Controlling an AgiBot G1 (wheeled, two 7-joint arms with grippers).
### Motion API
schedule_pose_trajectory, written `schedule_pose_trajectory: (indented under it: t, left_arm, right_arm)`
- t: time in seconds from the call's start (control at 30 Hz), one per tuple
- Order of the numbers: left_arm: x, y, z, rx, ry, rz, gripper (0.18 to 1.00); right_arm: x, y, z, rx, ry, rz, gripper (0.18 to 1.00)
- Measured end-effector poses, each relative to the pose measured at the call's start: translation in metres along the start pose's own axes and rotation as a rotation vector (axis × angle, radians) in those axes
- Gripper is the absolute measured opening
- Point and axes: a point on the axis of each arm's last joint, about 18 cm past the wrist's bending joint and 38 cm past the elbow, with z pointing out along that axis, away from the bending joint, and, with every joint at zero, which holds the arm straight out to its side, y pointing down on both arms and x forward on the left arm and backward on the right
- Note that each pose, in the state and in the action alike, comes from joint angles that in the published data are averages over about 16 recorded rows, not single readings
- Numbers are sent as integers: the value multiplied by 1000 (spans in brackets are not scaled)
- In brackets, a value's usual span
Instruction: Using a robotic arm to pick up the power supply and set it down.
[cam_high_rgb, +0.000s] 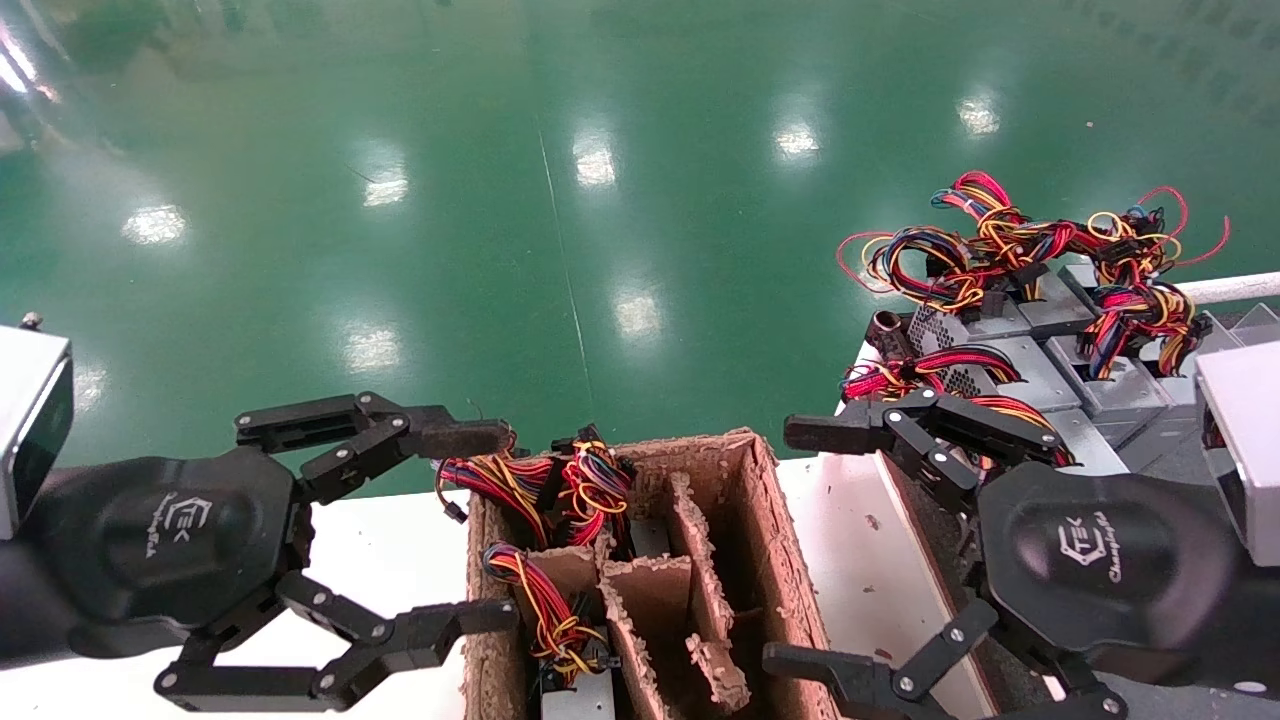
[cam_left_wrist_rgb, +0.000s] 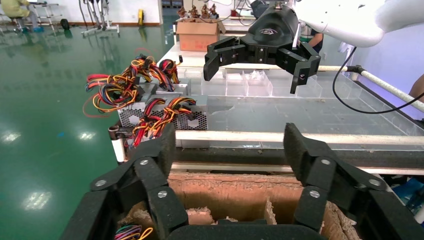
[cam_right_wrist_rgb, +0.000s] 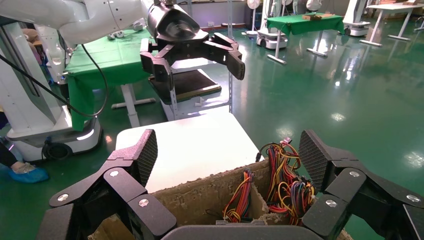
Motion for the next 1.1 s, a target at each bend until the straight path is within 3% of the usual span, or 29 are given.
schedule_pose_trajectory:
  t: [0.27,0.57,0.87,1.1]
  left_arm:
    - [0,0,0,0,0,0,696]
    - [0,0,0,0,0,0,492]
    - [0,0,0,0,0,0,312]
    - [0,0,0,0,0,0,236]
  right_arm:
    - [1,1,1,-4,2,4,1001]
    - [8,16,13,-43,17,36,1001]
    - [26,54,45,-127,48,101,1001]
    - [37,92,81,-197,61,156,1001]
